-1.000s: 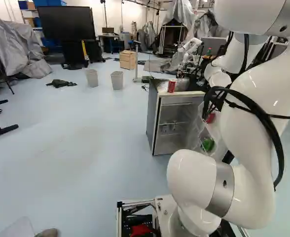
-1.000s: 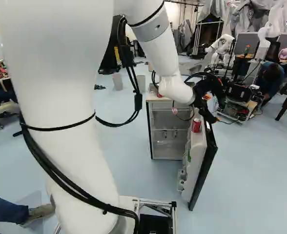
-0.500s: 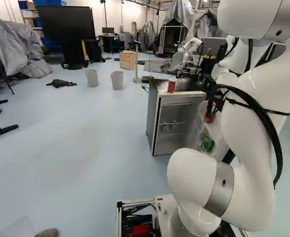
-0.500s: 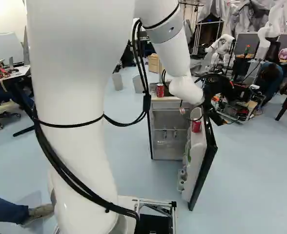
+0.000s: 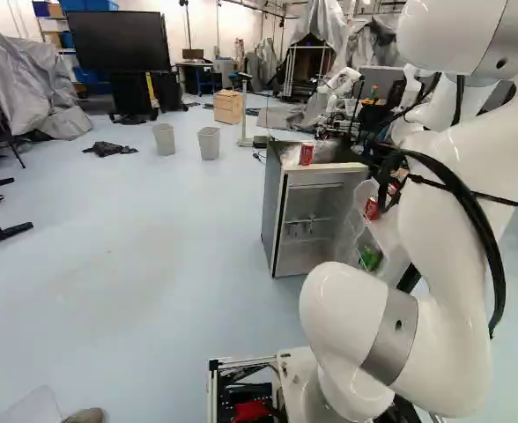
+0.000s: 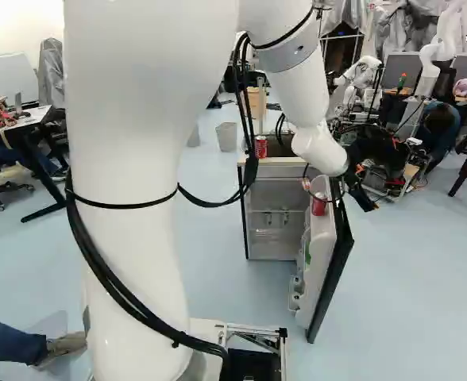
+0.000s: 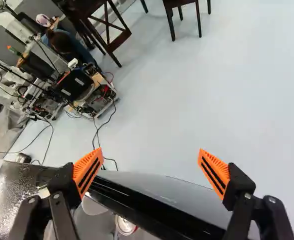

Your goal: Grab a drink from the fridge

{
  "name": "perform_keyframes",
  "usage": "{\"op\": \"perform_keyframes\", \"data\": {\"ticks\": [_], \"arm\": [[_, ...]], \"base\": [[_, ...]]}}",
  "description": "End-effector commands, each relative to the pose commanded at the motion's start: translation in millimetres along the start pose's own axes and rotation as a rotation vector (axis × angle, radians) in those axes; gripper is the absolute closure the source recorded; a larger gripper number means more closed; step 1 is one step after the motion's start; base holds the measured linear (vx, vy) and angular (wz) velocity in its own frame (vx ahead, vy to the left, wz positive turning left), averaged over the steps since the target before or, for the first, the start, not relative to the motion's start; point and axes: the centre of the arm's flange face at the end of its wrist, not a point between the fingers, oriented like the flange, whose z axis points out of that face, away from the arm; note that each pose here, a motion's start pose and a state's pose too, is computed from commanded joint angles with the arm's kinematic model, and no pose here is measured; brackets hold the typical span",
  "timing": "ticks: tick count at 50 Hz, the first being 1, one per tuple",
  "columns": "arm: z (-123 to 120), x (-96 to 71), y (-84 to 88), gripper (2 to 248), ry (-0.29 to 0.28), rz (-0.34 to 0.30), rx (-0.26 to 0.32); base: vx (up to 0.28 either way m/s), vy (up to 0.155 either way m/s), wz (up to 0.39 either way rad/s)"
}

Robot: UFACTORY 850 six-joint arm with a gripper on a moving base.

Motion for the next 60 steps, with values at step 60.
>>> {"op": "perform_keyframes", "data": {"ticks": [60], "arm": [[-8, 15.3, 58.3, 3, -0.096, -0.069, -0.044]], "base": [[0.0, 0.0, 0.0]]}}
